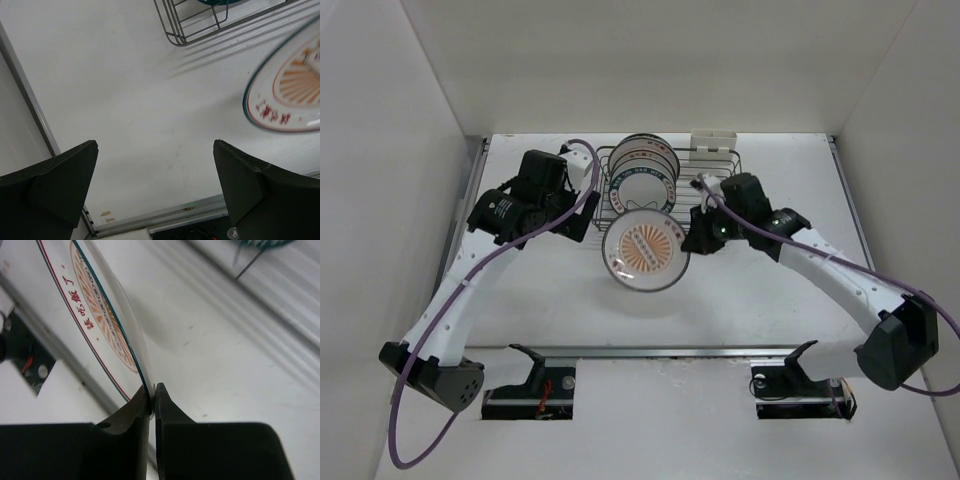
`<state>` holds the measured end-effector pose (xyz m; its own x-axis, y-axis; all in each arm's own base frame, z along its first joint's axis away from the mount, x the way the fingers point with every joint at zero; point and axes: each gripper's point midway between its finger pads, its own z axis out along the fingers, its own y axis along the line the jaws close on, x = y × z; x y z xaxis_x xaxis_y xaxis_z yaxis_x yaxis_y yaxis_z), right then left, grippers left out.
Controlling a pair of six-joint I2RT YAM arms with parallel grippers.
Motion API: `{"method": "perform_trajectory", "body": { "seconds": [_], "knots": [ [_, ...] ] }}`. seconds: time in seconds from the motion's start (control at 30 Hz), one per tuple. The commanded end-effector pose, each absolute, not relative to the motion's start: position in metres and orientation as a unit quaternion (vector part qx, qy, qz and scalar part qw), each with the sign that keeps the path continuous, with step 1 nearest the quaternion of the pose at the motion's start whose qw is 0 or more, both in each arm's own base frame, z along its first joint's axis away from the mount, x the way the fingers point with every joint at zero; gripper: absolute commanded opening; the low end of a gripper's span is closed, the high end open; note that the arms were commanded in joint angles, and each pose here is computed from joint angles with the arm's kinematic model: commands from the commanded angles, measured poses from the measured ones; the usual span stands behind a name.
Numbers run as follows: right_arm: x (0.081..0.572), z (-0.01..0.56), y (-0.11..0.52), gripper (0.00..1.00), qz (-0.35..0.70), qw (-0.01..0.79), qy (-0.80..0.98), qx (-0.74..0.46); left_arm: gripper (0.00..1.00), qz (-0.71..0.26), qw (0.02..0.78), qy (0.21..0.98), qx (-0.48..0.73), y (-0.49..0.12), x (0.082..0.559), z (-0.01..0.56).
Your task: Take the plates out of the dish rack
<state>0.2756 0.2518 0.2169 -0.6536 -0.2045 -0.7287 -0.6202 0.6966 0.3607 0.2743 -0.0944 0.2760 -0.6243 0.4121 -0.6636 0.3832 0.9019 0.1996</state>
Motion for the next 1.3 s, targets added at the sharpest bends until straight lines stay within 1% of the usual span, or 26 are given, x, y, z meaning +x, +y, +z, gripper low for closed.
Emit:
{"method": "perform_trajectory", "body": {
  "seconds": [0.0, 0.03, 0.1, 0.2, 0.4, 0.53, 0.6, 0.7, 0.73, 0.77, 0.87, 0.9, 0.93, 1.0, 1.03, 1.07, 1.13, 1.17, 1.23, 1.27],
  "knots": [
    [0.235, 0.228, 0.290, 0.00, 0.417, 0.305, 0.820, -0.249, 1.00, 0.031, 0.382, 0.901, 0.202, -0.086, 0.271, 0.277],
    [0.232, 0.224, 0.294, 0.00, 0.424, 0.299, 0.820, -0.242, 1.00, 0.041, 0.373, 0.905, 0.201, -0.083, 0.270, 0.269],
    [0.216, 0.198, 0.301, 0.00, 0.432, 0.263, 0.829, -0.239, 1.00, 0.051, 0.380, 0.903, 0.195, -0.077, 0.267, 0.270],
    [0.210, 0.175, 0.317, 0.00, 0.454, 0.228, 0.834, -0.216, 1.00, 0.063, 0.367, 0.909, 0.189, -0.071, 0.263, 0.258],
    [0.215, 0.114, 0.340, 0.00, 0.435, 0.167, 0.866, -0.179, 1.00, 0.097, 0.357, 0.913, 0.170, -0.057, 0.260, 0.244],
    [0.229, 0.091, 0.352, 0.01, 0.420, 0.156, 0.881, -0.152, 1.00, 0.121, 0.350, 0.914, 0.164, -0.048, 0.259, 0.239],
    [0.233, 0.083, 0.360, 0.06, 0.414, 0.150, 0.885, -0.148, 1.00, 0.129, 0.356, 0.912, 0.160, -0.044, 0.259, 0.243],
    [0.232, 0.081, 0.366, 0.28, 0.405, 0.158, 0.887, -0.152, 1.00, 0.140, 0.361, 0.908, 0.158, -0.040, 0.258, 0.246],
    [0.227, 0.079, 0.367, 0.34, 0.400, 0.155, 0.890, -0.156, 1.00, 0.140, 0.361, 0.908, 0.158, -0.040, 0.258, 0.246],
    [0.227, 0.076, 0.364, 0.45, 0.392, 0.153, 0.894, -0.152, 1.00, 0.140, 0.361, 0.908, 0.158, -0.040, 0.258, 0.246],
    [0.220, 0.081, 0.358, 0.59, 0.367, 0.165, 0.901, -0.164, 1.00, 0.140, 0.361, 0.908, 0.158, -0.040, 0.258, 0.246],
    [0.220, 0.081, 0.354, 0.61, 0.352, 0.176, 0.904, -0.165, 1.00, 0.140, 0.361, 0.908, 0.158, -0.040, 0.258, 0.246],
    [0.224, 0.095, 0.351, 0.63, 0.349, 0.194, 0.902, -0.166, 1.00, 0.140, 0.361, 0.908, 0.158, -0.040, 0.258, 0.246],
    [0.217, 0.101, 0.338, 0.69, 0.323, 0.200, 0.908, -0.175, 1.00, 0.140, 0.361, 0.908, 0.158, -0.040, 0.258, 0.246],
    [0.222, 0.109, 0.333, 0.70, 0.312, 0.218, 0.908, -0.173, 1.00, 0.142, 0.360, 0.908, 0.162, -0.039, 0.258, 0.246],
    [0.220, 0.126, 0.325, 0.70, 0.308, 0.231, 0.906, -0.175, 1.00, 0.142, 0.361, 0.908, 0.162, -0.040, 0.260, 0.244],
    [0.225, 0.145, 0.314, 0.78, 0.289, 0.262, 0.902, -0.184, 1.00, 0.150, 0.354, 0.908, 0.167, -0.038, 0.260, 0.236],
    [0.230, 0.173, 0.314, 0.78, 0.297, 0.290, 0.890, -0.187, 1.00, 0.151, 0.354, 0.909, 0.162, -0.036, 0.261, 0.234],
    [0.232, 0.193, 0.305, 0.84, 0.280, 0.312, 0.886, -0.200, 1.00, 0.141, 0.330, 0.918, 0.170, -0.040, 0.262, 0.219],
    [0.243, 0.217, 0.305, 0.85, 0.276, 0.346, 0.875, -0.197, 1.00, 0.133, 0.323, 0.923, 0.162, -0.039, 0.263, 0.215]
  ]
}}
